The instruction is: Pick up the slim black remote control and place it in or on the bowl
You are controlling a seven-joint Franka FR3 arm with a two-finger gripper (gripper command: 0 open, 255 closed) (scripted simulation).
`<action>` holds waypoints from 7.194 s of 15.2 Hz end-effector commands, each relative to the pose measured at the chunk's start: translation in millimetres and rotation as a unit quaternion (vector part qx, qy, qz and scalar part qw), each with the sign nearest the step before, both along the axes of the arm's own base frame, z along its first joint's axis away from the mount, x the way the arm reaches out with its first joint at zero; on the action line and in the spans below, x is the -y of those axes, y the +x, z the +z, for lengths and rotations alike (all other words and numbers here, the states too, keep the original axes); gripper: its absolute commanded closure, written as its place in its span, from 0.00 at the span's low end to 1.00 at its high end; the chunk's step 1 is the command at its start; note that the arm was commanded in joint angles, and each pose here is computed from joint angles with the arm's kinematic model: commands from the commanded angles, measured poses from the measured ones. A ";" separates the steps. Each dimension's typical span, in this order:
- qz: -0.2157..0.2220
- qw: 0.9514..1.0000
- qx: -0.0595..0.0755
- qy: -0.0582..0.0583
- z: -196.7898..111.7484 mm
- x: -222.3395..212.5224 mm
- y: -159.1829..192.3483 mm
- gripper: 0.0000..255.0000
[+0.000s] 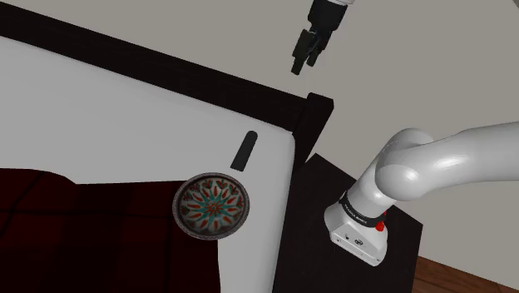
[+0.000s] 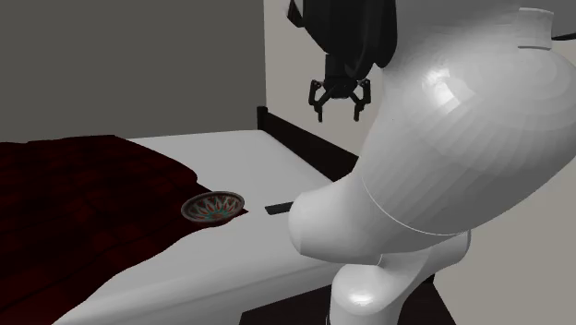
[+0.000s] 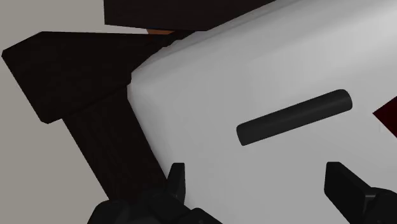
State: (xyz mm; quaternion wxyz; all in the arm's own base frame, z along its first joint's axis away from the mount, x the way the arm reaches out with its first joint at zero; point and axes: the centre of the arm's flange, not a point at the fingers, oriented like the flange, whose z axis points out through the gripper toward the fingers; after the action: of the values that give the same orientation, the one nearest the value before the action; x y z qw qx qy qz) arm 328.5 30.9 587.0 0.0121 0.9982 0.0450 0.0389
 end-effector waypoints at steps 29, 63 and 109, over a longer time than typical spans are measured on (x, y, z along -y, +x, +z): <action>-0.564 0.812 -0.116 0.101 -278.2 -86.0 65.5 0.00; -0.564 0.812 -0.116 0.101 -196.6 -86.7 65.3 1.00; -0.564 0.812 -0.116 0.101 -227.8 -314.0 -33.1 0.00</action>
State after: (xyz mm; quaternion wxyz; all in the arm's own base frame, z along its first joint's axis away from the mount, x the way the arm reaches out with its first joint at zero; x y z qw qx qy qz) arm 295.7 345.0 360.1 -0.0751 0.8411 -0.5286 -0.0865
